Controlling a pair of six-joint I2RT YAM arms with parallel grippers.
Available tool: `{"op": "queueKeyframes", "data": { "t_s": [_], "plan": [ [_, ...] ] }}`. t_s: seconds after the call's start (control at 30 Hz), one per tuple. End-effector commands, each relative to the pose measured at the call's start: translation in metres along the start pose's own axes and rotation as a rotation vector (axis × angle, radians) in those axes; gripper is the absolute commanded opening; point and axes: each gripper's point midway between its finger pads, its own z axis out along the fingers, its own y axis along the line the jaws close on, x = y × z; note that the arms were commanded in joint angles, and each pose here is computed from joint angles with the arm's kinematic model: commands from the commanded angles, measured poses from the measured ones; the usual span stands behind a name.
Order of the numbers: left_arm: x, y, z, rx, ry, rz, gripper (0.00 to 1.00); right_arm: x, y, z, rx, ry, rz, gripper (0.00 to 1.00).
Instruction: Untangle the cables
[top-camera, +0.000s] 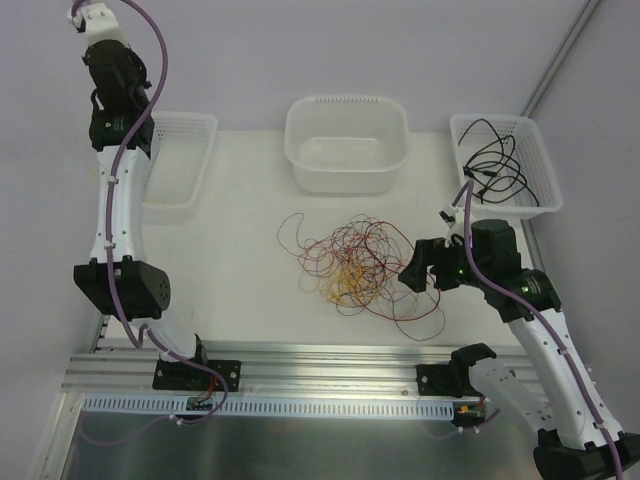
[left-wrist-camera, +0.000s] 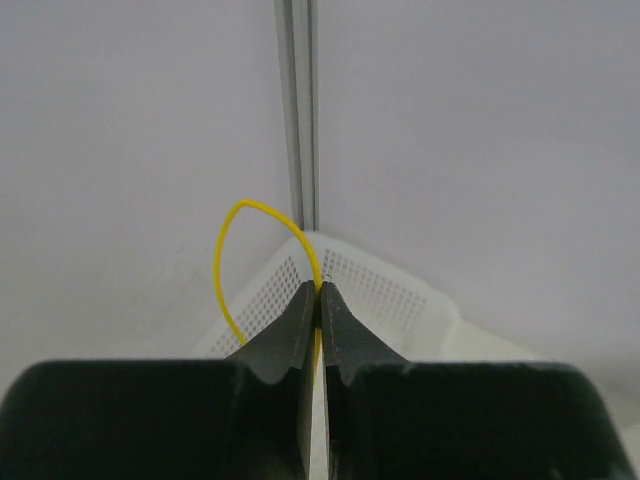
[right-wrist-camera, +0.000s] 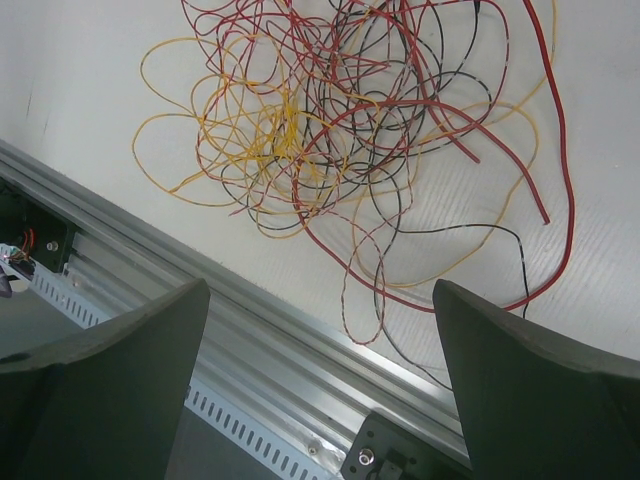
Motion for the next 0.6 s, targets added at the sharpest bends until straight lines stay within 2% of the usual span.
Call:
{"op": "queueKeyframes", "data": {
  "t_s": [0.0, 0.27, 0.47, 0.57],
  "plan": [
    [0.029, -0.006, 0.001, 0.011, 0.034, -0.044, 0.00, -0.005, 0.005, -0.002, -0.027, -0.027, -0.044, 1.00],
    [0.135, -0.004, 0.014, 0.005, 0.225, 0.016, 0.00, -0.003, 0.007, -0.005, -0.035, -0.021, -0.046, 1.00],
    [0.191, -0.009, 0.037, 0.061, 0.336, -0.031, 0.00, 0.000, 0.006, -0.009, -0.030, -0.019, -0.047, 0.99],
    [0.218, -0.012, 0.047, 0.091, 0.390, -0.051, 0.04, 0.002, 0.005, -0.008, -0.024, -0.015, -0.045, 0.99]
  ]
}}
